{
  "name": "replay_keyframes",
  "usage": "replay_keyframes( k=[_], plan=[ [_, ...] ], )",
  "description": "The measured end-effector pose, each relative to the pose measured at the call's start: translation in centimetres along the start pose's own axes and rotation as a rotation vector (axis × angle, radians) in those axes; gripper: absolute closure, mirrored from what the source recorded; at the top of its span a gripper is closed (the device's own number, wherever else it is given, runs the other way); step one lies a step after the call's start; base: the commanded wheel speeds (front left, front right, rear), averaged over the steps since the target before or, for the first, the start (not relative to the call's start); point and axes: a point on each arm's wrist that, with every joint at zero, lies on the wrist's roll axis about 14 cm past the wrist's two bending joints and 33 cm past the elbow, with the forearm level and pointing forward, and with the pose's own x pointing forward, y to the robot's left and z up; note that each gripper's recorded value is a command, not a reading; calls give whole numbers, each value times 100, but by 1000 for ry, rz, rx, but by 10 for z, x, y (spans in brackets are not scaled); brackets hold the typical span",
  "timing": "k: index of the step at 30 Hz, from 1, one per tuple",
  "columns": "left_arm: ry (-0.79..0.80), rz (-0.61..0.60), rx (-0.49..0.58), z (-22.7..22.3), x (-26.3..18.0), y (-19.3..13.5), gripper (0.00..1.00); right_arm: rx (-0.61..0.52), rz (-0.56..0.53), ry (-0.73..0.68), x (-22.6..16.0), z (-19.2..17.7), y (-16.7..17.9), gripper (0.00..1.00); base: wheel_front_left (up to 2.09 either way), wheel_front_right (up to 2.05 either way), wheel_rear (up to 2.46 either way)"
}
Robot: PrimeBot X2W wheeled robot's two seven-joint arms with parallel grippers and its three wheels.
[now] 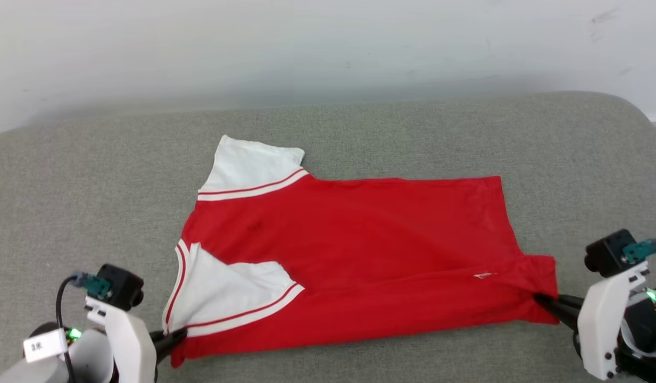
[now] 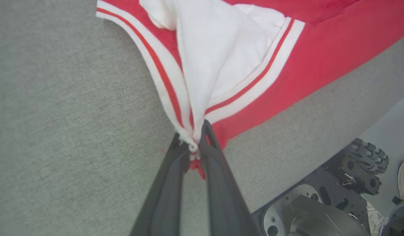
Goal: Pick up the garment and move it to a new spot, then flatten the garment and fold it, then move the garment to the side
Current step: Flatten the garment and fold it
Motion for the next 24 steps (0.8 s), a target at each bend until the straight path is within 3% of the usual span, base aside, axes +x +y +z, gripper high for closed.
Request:
replay_keyframes(
  k=[10, 19, 20, 21, 24],
  plan=[
    [78, 4, -107, -46, -3, -4, 100, 89, -28, 130, -12, -47, -6, 100, 0, 0, 0],
    [147, 18, -199, -82, 15, 3, 100, 182, -45, 219, 13, -89, -3, 100, 0, 0, 0],
    [142, 20, -200, -81, 16, 4, 55, 184, -48, 209, 14, -89, -3, 55, 0, 0, 0],
    [132, 27, -194, -81, 15, 5, 0, 182, -56, 195, 14, -88, -5, 0, 0, 0, 0],
    [48, 70, -165, -66, 10, 15, 0, 178, -93, 48, 12, -60, -14, 0, 0, 0, 0]
  ],
)
